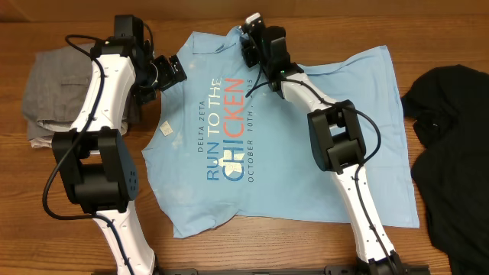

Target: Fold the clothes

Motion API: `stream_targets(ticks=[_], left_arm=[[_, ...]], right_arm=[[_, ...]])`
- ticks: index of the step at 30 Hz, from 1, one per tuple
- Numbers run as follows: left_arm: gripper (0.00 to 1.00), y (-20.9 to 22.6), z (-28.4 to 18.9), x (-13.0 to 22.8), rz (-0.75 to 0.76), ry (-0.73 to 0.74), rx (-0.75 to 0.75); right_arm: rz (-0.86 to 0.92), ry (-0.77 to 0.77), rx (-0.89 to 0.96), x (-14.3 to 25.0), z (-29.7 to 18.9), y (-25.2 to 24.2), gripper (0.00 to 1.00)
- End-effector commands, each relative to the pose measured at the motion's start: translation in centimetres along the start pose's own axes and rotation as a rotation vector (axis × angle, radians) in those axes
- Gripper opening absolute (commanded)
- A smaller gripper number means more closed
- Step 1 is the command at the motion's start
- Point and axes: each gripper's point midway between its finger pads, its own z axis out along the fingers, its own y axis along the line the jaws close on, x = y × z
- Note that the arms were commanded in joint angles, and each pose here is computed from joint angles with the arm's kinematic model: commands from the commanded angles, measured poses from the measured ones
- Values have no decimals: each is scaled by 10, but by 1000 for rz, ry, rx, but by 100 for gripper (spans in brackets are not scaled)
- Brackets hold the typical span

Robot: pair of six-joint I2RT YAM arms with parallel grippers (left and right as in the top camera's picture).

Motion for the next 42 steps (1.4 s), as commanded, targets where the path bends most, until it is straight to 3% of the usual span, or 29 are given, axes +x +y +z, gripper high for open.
stream_targets(ticks=[1,3,5,8,13,14,16,20,21,24,30,36,42], left_arm=[[100,0,5,3,14,16,2],[100,0,5,3,14,16,2],[100,0,5,3,14,16,2],[100,0,5,3,14,16,2],[100,0,5,3,14,16,2],[100,0,5,3,14,16,2],[100,0,5,3,14,16,2],[100,0,5,3,14,16,2],[100,0,5,3,14,16,2],[100,0,5,3,14,16,2],[100,0,5,3,14,16,2],[100,1,5,3,12,15,1],[100,0,6,3,14,16,1]], right_arm=[[145,-156,86,-88,-23,-40,55],[180,-181,81,-116,-34,-47,81],[206,-171,72,-141,-50,-55,100],[229,-36,42,-156,-81,-60,100],[302,237,44,-139,-139,-63,100],[313,294,45,-132,-152,-62,98],[334,403,33,-118,-174,-56,80],[396,640,18,-73,-207,-40,9],[415,698,20,-60,-213,-36,4],[465,834,31,-27,-226,-28,4],[566,955,76,33,-223,-19,4],[561,913,74,68,-199,-18,4],[530,801,112,76,-174,-30,4]])
